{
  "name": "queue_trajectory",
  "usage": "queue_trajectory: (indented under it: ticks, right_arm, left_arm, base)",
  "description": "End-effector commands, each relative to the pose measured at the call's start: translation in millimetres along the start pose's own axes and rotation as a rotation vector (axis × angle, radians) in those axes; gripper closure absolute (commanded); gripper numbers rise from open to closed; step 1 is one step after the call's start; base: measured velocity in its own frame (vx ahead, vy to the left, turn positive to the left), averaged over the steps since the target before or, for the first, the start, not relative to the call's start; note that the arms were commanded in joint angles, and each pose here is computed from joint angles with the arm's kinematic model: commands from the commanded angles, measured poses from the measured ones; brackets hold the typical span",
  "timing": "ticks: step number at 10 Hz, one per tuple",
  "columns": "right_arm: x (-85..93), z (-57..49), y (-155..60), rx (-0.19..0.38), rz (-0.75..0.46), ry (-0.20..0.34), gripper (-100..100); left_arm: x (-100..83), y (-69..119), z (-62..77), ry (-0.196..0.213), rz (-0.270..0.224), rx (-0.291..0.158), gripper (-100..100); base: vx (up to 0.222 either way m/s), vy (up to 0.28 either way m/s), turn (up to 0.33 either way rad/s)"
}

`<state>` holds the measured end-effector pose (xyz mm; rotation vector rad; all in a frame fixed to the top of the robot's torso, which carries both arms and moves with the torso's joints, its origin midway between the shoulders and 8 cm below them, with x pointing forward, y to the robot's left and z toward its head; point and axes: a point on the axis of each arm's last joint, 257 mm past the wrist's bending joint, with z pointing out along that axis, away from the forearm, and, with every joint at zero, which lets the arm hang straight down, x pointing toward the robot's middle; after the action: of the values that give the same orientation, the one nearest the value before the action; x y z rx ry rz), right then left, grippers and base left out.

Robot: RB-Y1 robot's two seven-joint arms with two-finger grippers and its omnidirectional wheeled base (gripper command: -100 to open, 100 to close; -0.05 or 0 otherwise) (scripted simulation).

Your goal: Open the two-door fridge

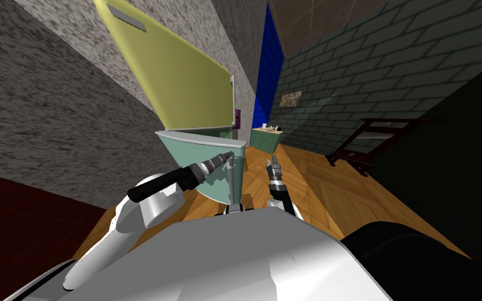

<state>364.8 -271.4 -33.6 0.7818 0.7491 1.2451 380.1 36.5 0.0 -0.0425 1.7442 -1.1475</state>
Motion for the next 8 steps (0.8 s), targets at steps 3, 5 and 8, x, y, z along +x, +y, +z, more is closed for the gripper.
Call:
queue_trajectory:
  ticks: [3, 5, 8]
  right_arm:
    - [0.0, 0.0, 0, 0.000, 0.000, 0.000, 0]
    - [0.0, 0.0, 0, 0.000, 0.000, 0.000, 0]
    - [0.0, 0.1, 0, 0.000, 0.000, 0.000, 0]
  left_arm:
    - [-12.6, -24.3, 2.3, 0.040, 0.007, 0.032, -100]
    - [-17.0, -35.4, 2.0, 0.059, 0.013, 0.049, -100]
    - [-16.7, -32.6, 2.0, 0.054, 0.011, 0.044, 0]
  base:
    - [0.004, -0.035, 0.106]
    - [0.001, -0.029, 0.095]
    - [0.000, -0.004, 0.007]
